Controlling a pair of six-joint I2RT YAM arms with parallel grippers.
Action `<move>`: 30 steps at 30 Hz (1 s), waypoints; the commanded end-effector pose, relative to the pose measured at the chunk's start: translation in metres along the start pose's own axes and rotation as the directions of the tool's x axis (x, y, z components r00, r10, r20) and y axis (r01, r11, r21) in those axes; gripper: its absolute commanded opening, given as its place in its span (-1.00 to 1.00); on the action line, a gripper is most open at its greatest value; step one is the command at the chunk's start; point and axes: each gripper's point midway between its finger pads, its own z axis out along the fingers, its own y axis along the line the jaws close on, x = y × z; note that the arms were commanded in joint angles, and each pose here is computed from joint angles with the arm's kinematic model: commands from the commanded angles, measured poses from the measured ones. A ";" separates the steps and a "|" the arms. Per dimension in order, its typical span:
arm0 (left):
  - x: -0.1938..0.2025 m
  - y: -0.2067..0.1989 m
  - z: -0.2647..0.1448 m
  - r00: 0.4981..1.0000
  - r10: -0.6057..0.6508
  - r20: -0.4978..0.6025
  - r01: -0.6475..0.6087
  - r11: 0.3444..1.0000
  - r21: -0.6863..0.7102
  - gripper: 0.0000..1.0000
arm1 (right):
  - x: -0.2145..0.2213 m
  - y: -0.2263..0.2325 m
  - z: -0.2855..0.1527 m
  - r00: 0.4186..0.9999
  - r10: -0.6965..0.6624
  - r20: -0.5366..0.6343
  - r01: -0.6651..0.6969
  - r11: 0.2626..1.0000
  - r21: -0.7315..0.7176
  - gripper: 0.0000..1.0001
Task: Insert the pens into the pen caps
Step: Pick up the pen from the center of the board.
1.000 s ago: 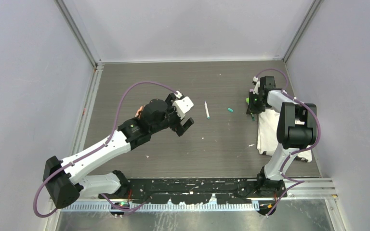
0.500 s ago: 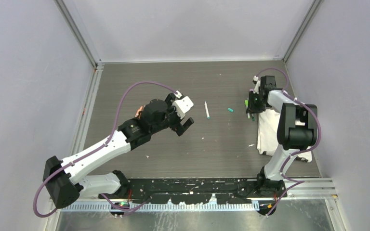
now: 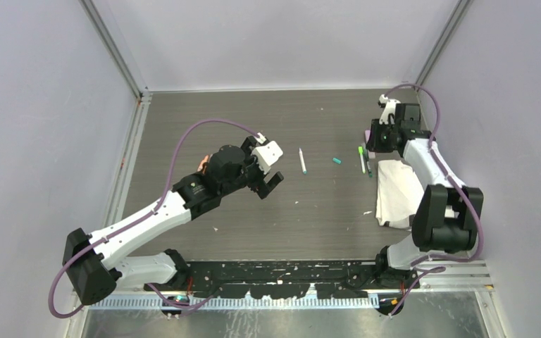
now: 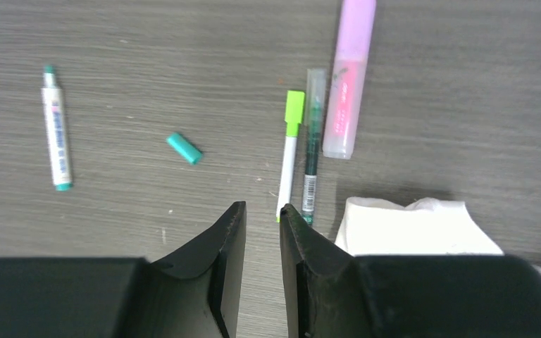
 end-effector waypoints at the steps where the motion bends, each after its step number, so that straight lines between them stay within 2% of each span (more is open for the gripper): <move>1: -0.009 0.003 -0.003 0.999 0.010 0.037 -0.009 1.000 -0.018 0.78 | -0.037 0.022 -0.034 0.979 -0.099 0.177 0.117 0.989 -0.093 -0.39; 8: -0.005 0.004 -0.001 1.000 0.016 0.025 -0.015 1.000 -0.026 0.78 | -0.073 0.070 -0.082 0.928 -0.153 0.340 0.257 0.923 -0.285 -0.39; 9: -0.005 0.004 -0.001 1.000 0.019 0.025 -0.019 0.999 -0.027 0.78 | -0.076 0.079 -0.087 0.920 -0.162 0.357 0.286 0.900 -0.329 -0.21; 11: -0.004 0.005 -0.001 1.000 0.022 0.022 -0.021 0.999 -0.033 0.78 | -0.074 0.108 -0.102 0.900 -0.203 0.386 0.382 0.793 -0.474 0.10; 14: -0.004 0.007 -0.001 0.999 0.030 0.021 -0.029 0.999 -0.042 0.78 | -0.061 0.145 -0.105 0.896 -0.265 0.358 0.436 0.686 -0.583 0.15; 17: -0.004 0.009 -0.002 0.999 0.035 0.021 -0.034 0.998 -0.051 0.79 | -0.054 0.172 -0.095 0.870 -0.308 0.385 0.489 0.645 -0.587 0.19; 19: -0.003 0.009 -0.002 0.999 0.037 0.017 -0.036 0.998 -0.052 0.79 | -0.052 0.182 -0.082 0.875 -0.285 0.392 0.475 0.663 -0.579 0.22; 21: -0.001 0.009 -0.001 0.999 0.038 0.013 -0.038 0.998 -0.051 0.79 | -0.044 0.188 -0.067 0.899 -0.261 0.351 0.428 0.688 -0.586 0.23; 25: 0.001 0.009 0.000 0.999 0.042 0.005 -0.041 0.998 -0.052 0.79 | -0.027 0.185 -0.033 0.954 -0.246 0.169 0.298 0.785 -0.543 0.21; 27: 0.002 0.009 0.001 0.999 0.045 0.000 -0.045 0.998 -0.053 0.79 | -0.024 0.180 -0.015 0.972 -0.210 0.103 0.233 0.842 -0.487 0.20; 30: 0.005 0.010 0.003 0.999 0.050 -0.012 -0.051 0.997 -0.058 0.79 | -0.015 0.178 0.005 0.982 -0.186 0.032 0.182 0.888 -0.422 0.16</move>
